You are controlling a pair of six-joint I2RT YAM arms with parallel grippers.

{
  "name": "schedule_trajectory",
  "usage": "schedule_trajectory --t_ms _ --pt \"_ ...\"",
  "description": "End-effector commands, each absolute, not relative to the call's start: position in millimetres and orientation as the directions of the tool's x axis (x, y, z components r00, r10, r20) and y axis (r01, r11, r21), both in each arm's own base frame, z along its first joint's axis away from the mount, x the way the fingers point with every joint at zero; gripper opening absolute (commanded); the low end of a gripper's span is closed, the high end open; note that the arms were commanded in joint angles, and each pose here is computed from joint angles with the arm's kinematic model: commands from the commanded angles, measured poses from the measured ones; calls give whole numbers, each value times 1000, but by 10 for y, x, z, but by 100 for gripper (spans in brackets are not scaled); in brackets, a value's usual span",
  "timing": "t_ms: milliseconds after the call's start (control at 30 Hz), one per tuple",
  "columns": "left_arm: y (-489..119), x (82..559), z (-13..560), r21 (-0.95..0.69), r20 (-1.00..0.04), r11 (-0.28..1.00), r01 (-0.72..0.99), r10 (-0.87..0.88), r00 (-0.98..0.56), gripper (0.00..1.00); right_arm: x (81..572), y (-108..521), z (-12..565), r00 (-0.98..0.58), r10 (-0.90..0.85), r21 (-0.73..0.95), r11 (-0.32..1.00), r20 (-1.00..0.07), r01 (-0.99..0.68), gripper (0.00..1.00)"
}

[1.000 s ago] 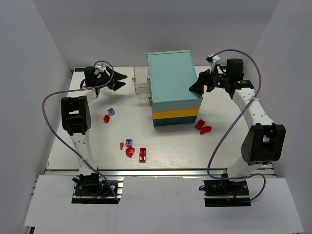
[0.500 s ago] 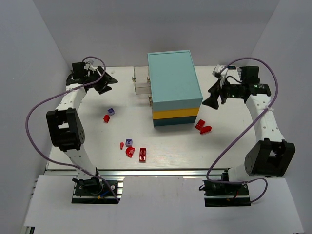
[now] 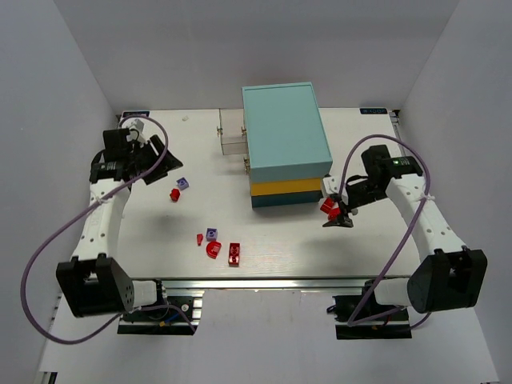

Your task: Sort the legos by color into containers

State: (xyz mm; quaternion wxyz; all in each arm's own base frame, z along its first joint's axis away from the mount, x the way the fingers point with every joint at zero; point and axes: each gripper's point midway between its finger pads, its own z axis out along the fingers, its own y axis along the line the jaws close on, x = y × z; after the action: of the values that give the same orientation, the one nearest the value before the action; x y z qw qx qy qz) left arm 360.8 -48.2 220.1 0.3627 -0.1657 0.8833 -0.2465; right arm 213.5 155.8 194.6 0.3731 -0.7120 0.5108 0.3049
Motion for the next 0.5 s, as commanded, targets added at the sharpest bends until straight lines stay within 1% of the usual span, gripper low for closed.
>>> schedule_trajectory --t_ms 0,67,100,133,167,200,233,300,333,400,433,467 --pt "-413 3262 2158 -502 -569 851 -154 -459 -682 70 1979 1711 1918 357 -481 -239 -289 -801 -927 82" --pt "-409 3123 2076 -502 -551 845 -185 -477 -685 71 1987 1907 1901 413 -471 -278 -332 -779 -902 80" --pt "-406 3047 2123 -503 -565 845 -184 -482 -669 71 1962 1952 1851 340 -502 -214 -292 -795 -932 78" --pt "-400 3004 2103 -505 -561 840 -199 -495 -664 71 1981 2156 1862 406 -485 -270 -327 -775 -906 74" --pt "-403 2921 2085 -506 -563 838 -204 -500 -658 72 1987 2227 1856 402 -489 -268 -322 -774 -908 73" --pt "-410 2870 2058 -508 -556 835 -210 -504 -661 72 1974 2285 1832 357 -511 -230 -296 -782 -927 70" --pt "-408 2827 2037 -507 -551 834 -219 -509 -662 71 1940 2477 1810 401 -508 -258 -330 -762 -908 66" --pt "-400 2714 1989 -498 -541 834 -237 -512 -667 72 1946 2610 1797 396 -523 -256 -322 -754 -912 63" --pt "-385 2679 1984 -491 -542 836 -245 -513 -665 72 1832 2741 1740 394 -538 -233 -345 -745 -909 61" --pt "-349 2573 1968 -472 -544 841 -266 -515 -663 72 1926 2912 1722 400 -550 -259 -319 -733 -912 57" --pt "-332 2535 1956 -461 -545 844 -275 -514 -663 72 1783 3047 1710 415 -540 -250 -354 -733 -901 56" --pt "-305 2490 1935 -447 -544 846 -290 -514 -663 72 1802 3123 1703 422 -537 -261 -352 -730 -899 56"
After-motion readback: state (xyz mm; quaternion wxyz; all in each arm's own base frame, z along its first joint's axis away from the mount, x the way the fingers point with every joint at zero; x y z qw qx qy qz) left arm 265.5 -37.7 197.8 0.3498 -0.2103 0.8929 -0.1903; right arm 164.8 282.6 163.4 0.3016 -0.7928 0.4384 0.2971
